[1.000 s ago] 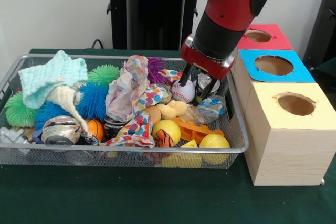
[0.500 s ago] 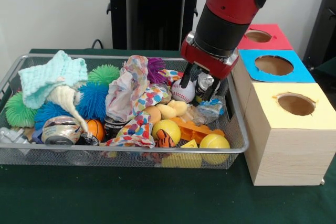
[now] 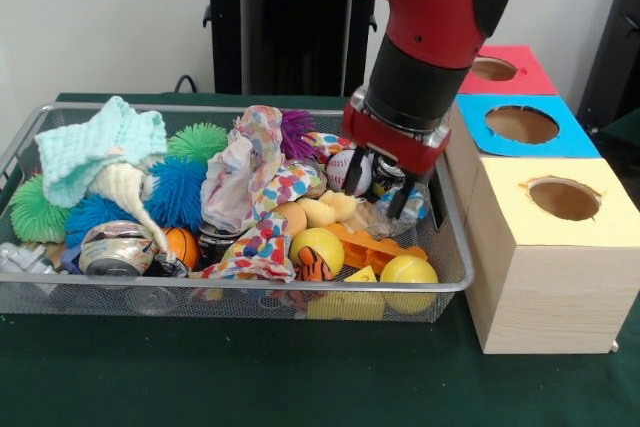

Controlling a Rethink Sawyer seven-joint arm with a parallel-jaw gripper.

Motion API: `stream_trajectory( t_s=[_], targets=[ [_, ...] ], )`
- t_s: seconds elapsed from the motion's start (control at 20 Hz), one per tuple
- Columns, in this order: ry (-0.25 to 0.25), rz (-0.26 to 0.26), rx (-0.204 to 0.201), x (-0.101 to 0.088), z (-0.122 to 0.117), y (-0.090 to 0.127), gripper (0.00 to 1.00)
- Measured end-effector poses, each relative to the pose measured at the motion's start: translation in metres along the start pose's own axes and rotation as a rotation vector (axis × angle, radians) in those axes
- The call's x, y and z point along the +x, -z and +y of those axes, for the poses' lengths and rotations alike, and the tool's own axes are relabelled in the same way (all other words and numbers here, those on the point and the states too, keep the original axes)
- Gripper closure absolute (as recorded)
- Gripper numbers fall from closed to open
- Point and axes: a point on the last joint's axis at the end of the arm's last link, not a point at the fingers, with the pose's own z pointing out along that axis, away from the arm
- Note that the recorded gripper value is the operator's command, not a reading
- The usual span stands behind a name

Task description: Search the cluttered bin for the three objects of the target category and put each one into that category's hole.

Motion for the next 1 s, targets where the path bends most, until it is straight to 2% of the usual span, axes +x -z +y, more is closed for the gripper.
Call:
stream_trajectory(
  t_s=[0.35,0.5,0.75,0.85,1.0],
  targets=[
    [0.003,-0.043,-0.063,0.001,0.014,-0.022,0.00],
    [0.009,-0.048,-0.069,0.005,0.017,-0.030,0.00],
    [0.035,-0.047,-0.061,0.019,0.027,-0.039,0.00],
    [0.048,-0.061,-0.048,0.019,0.029,-0.037,0.00],
    [0.066,-0.048,-0.024,0.027,0.032,-0.037,0.00]
  ],
)
